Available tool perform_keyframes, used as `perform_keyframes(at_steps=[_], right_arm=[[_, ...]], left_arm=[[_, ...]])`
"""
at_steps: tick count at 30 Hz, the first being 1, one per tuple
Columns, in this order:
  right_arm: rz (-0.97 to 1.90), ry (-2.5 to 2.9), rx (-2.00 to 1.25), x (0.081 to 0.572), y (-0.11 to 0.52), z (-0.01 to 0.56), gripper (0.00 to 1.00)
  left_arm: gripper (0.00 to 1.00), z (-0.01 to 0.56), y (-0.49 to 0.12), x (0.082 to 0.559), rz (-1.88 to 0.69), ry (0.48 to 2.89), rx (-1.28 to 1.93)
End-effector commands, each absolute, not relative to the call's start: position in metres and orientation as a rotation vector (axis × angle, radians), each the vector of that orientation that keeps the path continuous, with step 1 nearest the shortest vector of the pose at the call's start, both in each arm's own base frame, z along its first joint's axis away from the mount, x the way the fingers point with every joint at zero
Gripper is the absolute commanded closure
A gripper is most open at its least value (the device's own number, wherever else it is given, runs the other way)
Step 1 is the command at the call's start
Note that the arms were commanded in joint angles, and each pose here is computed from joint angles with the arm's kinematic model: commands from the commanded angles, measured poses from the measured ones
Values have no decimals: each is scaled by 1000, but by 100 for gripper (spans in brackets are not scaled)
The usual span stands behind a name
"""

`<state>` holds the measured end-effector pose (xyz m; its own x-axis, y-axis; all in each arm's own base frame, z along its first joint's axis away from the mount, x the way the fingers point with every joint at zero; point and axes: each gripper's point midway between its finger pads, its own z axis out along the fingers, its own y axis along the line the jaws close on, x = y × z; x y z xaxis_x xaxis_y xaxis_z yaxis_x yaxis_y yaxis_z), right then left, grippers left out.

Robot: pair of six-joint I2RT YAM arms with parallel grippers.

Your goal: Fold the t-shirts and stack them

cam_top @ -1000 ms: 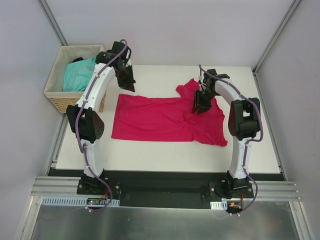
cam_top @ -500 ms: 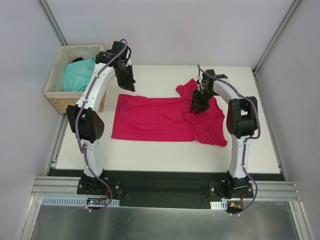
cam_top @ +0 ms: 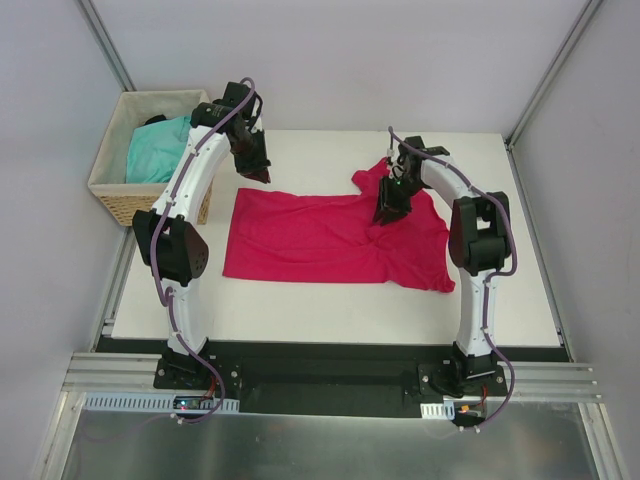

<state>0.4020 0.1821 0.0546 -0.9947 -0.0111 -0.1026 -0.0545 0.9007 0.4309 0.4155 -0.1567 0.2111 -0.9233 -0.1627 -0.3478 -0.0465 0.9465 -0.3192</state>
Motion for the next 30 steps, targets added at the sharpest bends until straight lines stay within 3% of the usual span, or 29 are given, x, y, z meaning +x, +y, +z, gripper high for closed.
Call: perform_keyframes(at_steps=[1, 8, 10, 14, 25, 30], right_arm=[[778, 2918, -91, 405, 199, 73, 68], [622, 2746, -160, 417, 188, 125, 67], [495, 2713, -140, 421, 170, 133, 71], [450, 2731, -80, 410, 151, 132, 99], [159, 3004, 57, 350, 99, 73, 99], [30, 3086, 70, 346, 87, 73, 99]], left_arm=[[91, 240, -153, 407, -431, 2669, -122], [92, 236, -155, 407, -440, 2683, -123], [92, 234, -156, 409, -446, 2682, -119], [93, 232, -158, 410, -461, 2686, -115], [95, 225, -159, 404, -471, 2712, -100], [96, 179, -158, 364, -491, 2897, -114]])
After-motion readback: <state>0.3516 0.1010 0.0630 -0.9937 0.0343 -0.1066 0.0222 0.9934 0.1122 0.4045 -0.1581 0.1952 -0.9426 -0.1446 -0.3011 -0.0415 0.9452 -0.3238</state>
